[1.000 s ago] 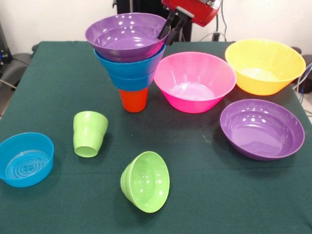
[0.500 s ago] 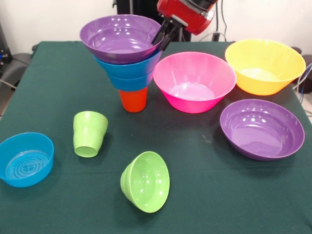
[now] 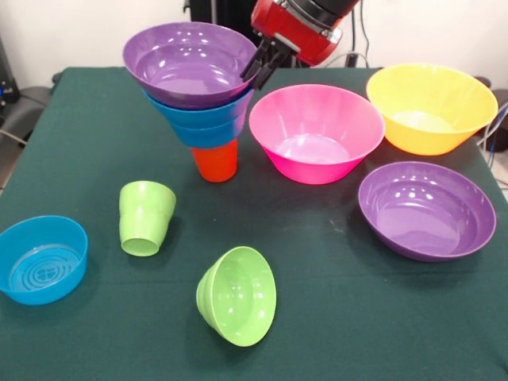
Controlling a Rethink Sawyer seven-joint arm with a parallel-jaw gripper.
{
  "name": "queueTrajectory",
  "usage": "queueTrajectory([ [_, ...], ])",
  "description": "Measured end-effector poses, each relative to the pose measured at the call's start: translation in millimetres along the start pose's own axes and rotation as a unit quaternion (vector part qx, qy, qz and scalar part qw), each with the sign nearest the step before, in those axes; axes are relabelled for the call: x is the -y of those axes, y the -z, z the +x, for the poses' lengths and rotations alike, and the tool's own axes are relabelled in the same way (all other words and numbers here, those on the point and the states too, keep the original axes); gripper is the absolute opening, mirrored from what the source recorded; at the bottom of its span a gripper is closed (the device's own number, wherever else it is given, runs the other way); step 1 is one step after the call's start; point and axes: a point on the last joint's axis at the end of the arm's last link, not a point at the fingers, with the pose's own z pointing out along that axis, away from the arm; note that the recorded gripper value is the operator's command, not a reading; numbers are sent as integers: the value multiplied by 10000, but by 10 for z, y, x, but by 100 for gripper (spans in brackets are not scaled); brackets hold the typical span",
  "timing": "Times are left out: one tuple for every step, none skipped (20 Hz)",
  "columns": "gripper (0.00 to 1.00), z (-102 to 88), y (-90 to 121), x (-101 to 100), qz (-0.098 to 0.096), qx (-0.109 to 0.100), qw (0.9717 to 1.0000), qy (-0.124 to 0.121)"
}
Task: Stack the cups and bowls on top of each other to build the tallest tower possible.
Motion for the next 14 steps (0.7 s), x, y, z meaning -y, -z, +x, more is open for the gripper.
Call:
queueTrajectory([
  [0, -9, -1, 0, 3, 7, 10000, 0],
  [0, -18, 1, -4, 1, 16, 10000, -1],
  [0, -23, 4, -7, -5, 17, 10000, -7],
  [0, -24, 5, -9, -10, 14, 10000, -14],
  [0, -23, 4, -12, -15, 9, 10000, -20],
  [0, -25, 5, -14, -20, 8, 10000, -26],
  [0, -25, 6, -17, -26, 5, 10000, -33],
  [0, -27, 8, -20, -34, 2, 10000, -43],
  [0, -29, 10, -24, -44, -2, 10000, -54],
  [0, -34, 16, -31, -63, -8, 9999, -78],
  [0, -37, 21, -37, -79, -15, 9999, -97],
  [0, -39, 24, -41, -88, -19, 9999, -110],
  [0, -41, 26, -45, -98, -22, 9999, -122],
  [0, -44, 30, -48, -109, -26, 9998, -135],
])
